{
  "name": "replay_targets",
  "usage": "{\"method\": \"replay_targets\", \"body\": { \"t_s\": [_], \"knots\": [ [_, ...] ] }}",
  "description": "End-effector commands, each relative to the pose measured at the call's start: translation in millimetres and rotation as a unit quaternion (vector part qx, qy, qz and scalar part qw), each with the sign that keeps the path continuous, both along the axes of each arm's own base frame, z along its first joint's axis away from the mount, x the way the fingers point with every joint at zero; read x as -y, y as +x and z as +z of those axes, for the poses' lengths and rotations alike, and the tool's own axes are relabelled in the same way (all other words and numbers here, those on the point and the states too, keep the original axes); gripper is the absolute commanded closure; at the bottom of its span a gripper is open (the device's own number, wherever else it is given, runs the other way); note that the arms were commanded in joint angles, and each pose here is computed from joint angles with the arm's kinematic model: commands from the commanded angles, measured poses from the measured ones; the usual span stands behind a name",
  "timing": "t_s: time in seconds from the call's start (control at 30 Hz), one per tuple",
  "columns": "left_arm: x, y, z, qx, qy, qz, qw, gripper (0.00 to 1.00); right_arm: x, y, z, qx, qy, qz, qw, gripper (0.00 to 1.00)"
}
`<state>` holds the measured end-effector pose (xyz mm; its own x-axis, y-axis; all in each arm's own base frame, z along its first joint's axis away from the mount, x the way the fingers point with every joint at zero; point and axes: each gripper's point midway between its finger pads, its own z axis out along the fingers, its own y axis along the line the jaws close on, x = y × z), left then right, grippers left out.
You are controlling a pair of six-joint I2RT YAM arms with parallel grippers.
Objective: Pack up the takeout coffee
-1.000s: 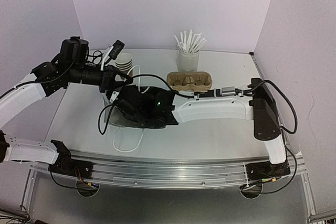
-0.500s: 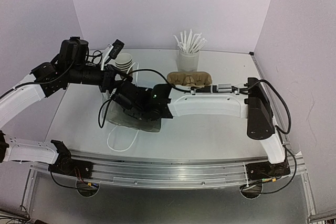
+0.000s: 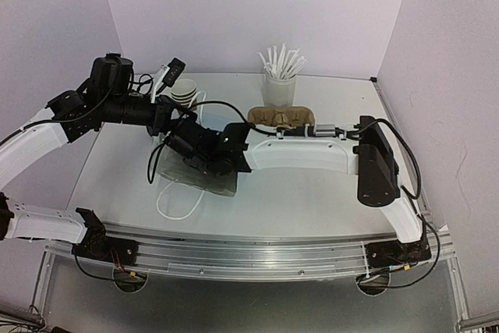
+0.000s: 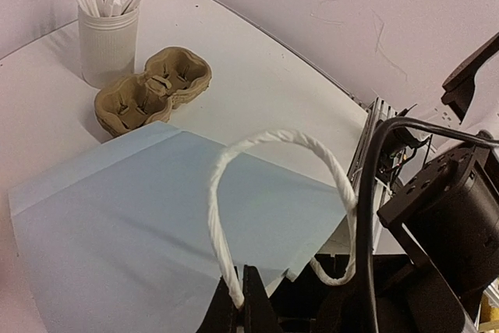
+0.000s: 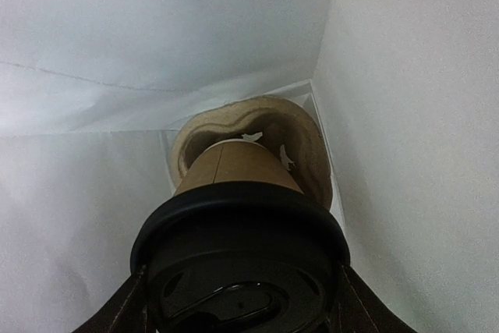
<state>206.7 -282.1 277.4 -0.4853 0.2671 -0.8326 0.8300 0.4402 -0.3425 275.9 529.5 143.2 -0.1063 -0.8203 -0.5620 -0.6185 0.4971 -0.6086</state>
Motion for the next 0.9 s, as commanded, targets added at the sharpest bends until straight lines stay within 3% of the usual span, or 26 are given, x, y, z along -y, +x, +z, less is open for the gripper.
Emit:
{"method": "replay_targets", "body": {
  "t_s": [0.0,0.4,0.87],
  "knots": [
    [2.7,1.4,16.9,-0.003,-0.008,0.005,1.0,1.0,-8.1,13.3,12.2,0.011,0.018,-0.006,1.0,1.0],
    [1.7,8.5,4.6,-0.035,0.026,0.022,0.999,1.0,-25.7,2.7,48.2,0.021,0.043,0.049,0.998,1.0],
    [2.4,4.0,8.5,-0.033,0.019,0.011,0.999,1.0,-30.8,15.9,5.7,0.016,0.0,0.089,0.996,1.0]
  ]
}}
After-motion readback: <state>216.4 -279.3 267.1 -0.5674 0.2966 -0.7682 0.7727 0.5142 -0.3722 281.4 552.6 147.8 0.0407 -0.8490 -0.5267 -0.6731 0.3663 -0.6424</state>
